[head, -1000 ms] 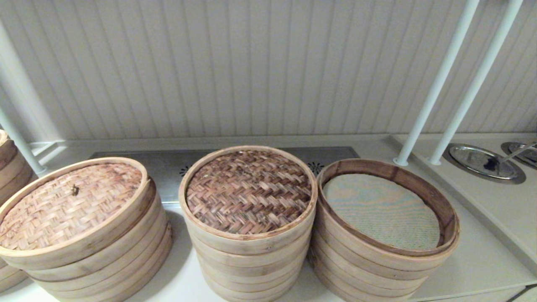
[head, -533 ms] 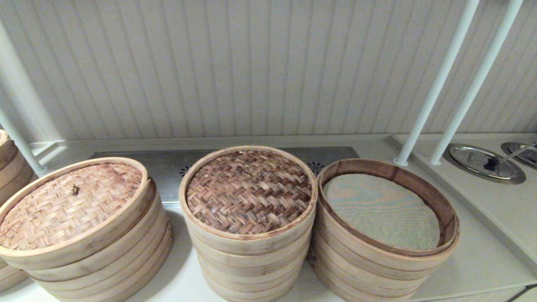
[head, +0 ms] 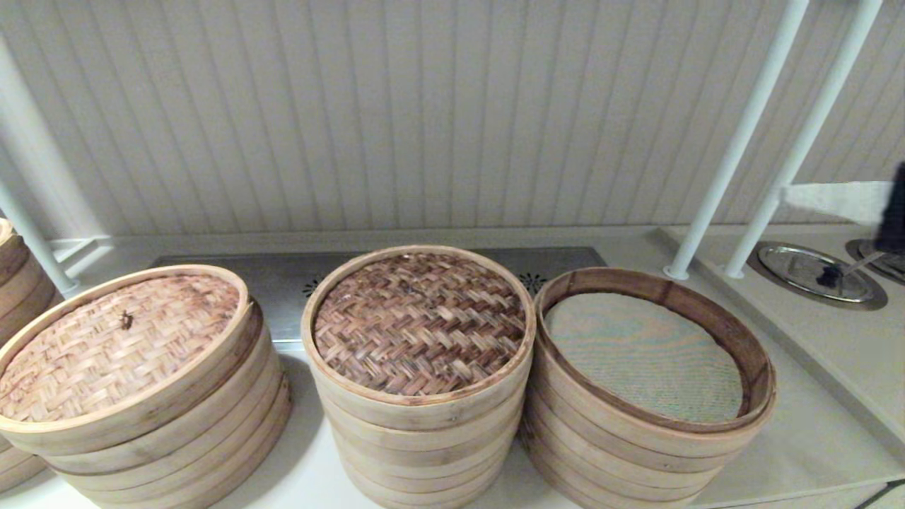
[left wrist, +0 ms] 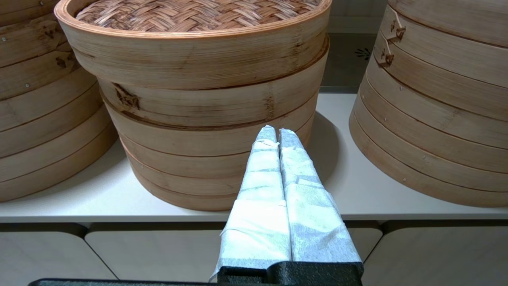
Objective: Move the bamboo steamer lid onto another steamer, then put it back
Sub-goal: Pick up the steamer
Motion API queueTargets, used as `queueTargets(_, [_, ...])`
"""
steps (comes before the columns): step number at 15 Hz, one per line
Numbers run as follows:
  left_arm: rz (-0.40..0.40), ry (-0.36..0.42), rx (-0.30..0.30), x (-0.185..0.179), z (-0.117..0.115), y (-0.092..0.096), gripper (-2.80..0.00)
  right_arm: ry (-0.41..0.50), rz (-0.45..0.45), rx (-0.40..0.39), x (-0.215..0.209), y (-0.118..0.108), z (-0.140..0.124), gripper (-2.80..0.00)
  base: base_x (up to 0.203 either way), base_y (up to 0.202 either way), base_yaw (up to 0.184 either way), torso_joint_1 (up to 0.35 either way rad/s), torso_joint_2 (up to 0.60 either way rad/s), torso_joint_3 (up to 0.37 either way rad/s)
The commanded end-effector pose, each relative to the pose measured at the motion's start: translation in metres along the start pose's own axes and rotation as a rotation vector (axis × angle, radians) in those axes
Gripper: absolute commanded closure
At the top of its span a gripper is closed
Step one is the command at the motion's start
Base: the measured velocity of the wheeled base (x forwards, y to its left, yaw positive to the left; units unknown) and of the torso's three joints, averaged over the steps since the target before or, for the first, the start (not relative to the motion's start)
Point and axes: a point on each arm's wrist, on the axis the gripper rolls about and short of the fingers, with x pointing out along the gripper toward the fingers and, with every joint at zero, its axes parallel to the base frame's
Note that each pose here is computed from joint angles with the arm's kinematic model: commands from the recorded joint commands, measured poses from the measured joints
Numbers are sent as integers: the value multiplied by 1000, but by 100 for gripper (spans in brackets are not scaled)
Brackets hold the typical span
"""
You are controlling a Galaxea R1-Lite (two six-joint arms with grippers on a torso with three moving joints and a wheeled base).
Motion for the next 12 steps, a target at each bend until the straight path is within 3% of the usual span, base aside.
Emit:
queueTargets(1, [0,-1,-1,0,0,0,0,137,86,9,80,14,-4,0,0,0,0,0,0,0])
queueTargets(7, [0,0,-1,0,0,0,0,283,236,-18,179,78,-27,0,0,0,0,0,0,0])
queueTargets(11, [0,0,-1,0,0,0,0,282,286,-50,209,118,-33,0,0,0,0,0,0,0])
queueTargets(12, [0,-1,-1,0,0,0,0,275,253,-63,214,127,-36,-280,0,0,0,0,0,0])
